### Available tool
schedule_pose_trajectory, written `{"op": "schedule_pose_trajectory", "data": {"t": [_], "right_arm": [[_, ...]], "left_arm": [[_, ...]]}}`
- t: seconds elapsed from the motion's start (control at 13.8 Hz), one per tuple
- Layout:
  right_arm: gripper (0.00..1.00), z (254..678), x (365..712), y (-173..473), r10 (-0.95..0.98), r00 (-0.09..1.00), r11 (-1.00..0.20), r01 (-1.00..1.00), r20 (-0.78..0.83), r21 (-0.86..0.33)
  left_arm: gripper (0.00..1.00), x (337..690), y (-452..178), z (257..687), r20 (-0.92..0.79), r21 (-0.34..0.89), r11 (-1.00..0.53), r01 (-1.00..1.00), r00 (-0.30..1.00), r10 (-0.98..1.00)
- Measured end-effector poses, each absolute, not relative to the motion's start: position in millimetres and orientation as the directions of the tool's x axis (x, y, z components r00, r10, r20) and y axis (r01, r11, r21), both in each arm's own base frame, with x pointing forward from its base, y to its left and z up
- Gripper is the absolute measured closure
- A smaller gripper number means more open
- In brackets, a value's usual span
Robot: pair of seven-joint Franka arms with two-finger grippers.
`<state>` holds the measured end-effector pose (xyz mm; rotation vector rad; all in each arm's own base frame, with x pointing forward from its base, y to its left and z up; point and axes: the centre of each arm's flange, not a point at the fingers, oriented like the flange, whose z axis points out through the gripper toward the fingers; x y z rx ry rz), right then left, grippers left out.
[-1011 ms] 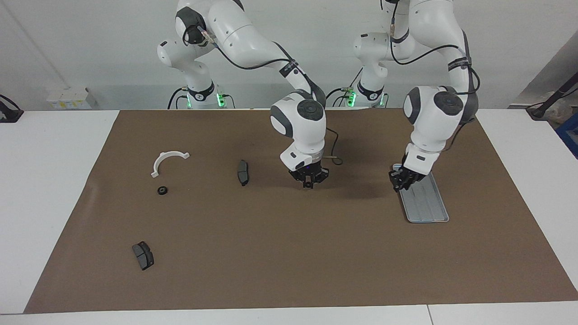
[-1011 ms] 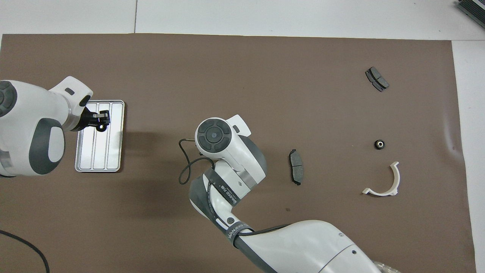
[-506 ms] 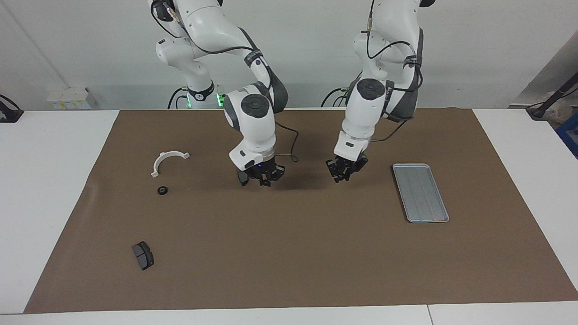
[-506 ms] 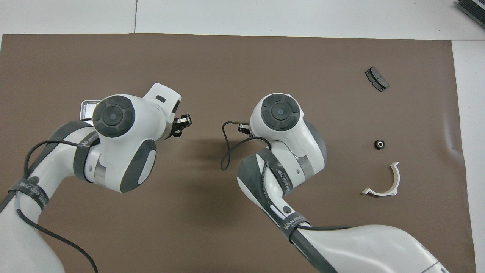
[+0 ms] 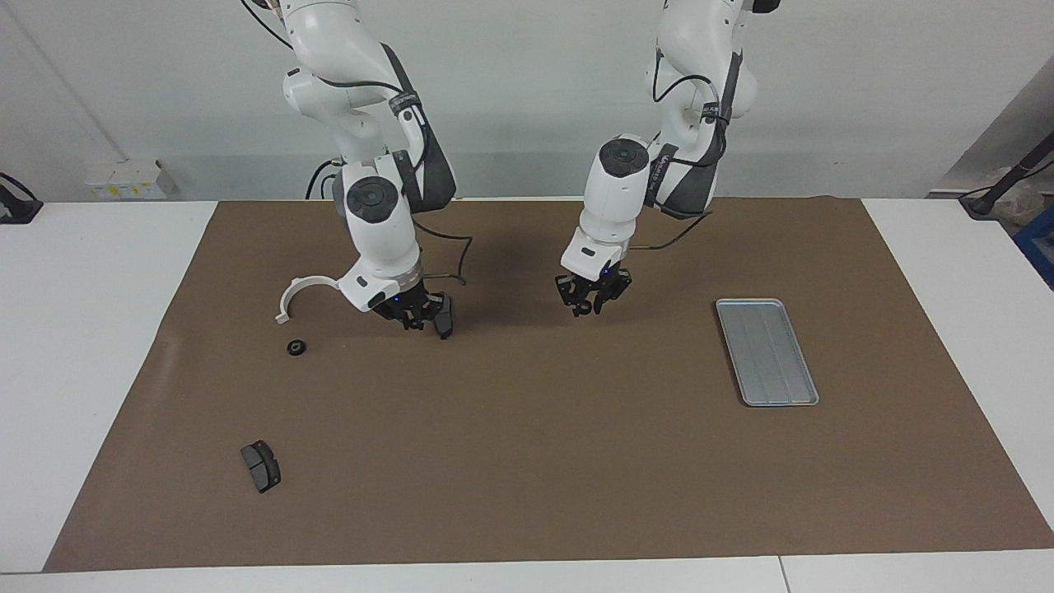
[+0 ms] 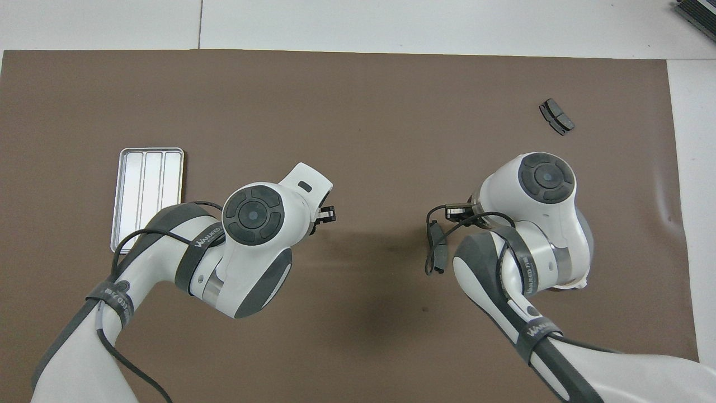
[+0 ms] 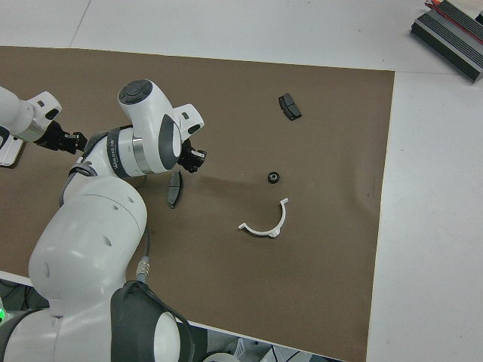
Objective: Place bearing gear from tray to pile
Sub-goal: 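Carry the gear toward the pile while the left gripper sets its gear mid-table, then release the gear beside the pile while the left gripper withdraws to rest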
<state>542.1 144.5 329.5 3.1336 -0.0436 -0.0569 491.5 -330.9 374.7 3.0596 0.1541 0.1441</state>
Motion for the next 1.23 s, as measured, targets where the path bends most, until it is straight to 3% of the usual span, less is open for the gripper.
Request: {"op": "schedule_pose_trajectory", "data": {"t": [0.36, 0.65, 0.94, 1.16, 1.23], "right_arm": [[0.77, 308.1, 531.0, 72.2, 0.028, 0.998, -1.000, 0.028, -0.063, 0.003], [0.76, 300.8, 525.7, 40.5, 0.034, 0.996, -0.999, 0.034, -0.083, -0.001], [0.37, 303.7, 524.6, 46.3, 0.043, 0.996, -0.999, 0.043, -0.078, -0.003], [0.05, 319.2, 528.7, 77.3, 0.044, 0.998, -0.999, 0.044, -0.044, -0.005], [0.00, 325.7, 529.6, 97.3, 0.030, 0.999, -1.000, 0.030, -0.029, -0.005]], "left_arm": [[0.34, 514.7, -319.3, 406.9, 0.104, 0.086, -0.987, 0.133, 0.985, 0.141], [0.34, 565.3, -240.9, 480.8, 0.077, 0.048, -0.981, 0.189, 0.978, 0.192], [0.34, 588.4, -122.1, 541.6, 0.069, 0.020, -0.988, 0.150, 0.986, 0.151], [0.34, 575.2, -40.8, 565.7, 0.017, -0.003, -0.994, 0.107, 0.994, 0.107], [0.34, 569.5, -17.6, 569.3, -0.008, -0.007, -0.996, 0.085, 0.996, 0.085]]}}
